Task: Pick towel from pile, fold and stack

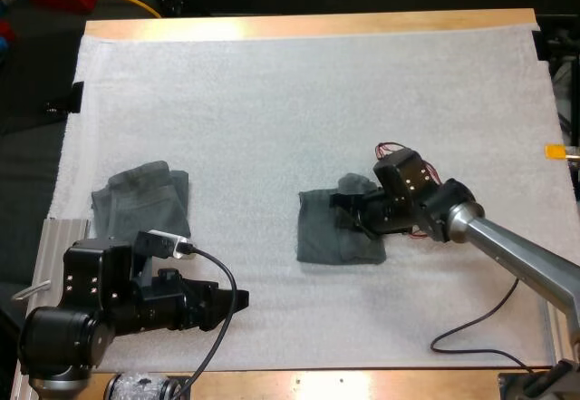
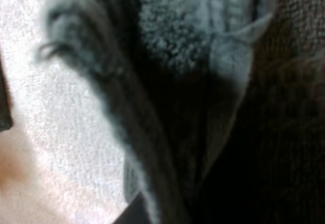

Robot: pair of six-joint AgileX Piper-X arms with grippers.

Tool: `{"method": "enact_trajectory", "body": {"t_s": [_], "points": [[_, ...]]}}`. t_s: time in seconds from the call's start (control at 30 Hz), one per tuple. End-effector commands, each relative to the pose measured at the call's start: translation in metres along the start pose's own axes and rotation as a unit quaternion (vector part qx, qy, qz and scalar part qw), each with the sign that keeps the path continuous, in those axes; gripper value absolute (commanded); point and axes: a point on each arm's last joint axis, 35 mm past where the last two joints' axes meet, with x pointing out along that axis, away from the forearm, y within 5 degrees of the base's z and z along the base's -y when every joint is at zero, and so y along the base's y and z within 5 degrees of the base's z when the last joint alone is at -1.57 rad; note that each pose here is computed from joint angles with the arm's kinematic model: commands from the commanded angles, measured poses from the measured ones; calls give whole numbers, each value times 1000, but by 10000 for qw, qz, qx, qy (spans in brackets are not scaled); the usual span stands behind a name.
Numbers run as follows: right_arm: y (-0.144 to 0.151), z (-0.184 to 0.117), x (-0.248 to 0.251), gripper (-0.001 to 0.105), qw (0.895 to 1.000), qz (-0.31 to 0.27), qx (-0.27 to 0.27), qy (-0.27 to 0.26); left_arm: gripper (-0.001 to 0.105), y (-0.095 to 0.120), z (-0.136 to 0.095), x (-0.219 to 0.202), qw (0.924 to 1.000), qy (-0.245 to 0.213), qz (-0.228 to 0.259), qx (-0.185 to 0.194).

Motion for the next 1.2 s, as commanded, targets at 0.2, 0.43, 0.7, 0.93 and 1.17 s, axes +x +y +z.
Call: {"method": "enact_trajectory", "body": {"t_s": [0.2, 0.43, 0.7, 0.93, 1.17], "points": [[-8, -1, 15, 2, 9997, -158, 110, 139, 65, -1, -1, -1, 10000, 5, -64, -1], [-9, -1, 24, 2, 9997, -150, 94, 151, 65, -1, -1, -1, 10000, 5, -64, -1], [8, -2, 30, 43, 9995, 127, -272, -65, 65, -1, -1, -1, 10000, 5, -64, -1], [20, -4, 33, 63, 9974, 545, -481, 12, 65, -1, -1, -1, 10000, 5, -64, -1], [37, -11, 38, 63, 9916, 1023, -782, 128, 65, -1, -1, -1, 10000, 5, -64, 3]]}}
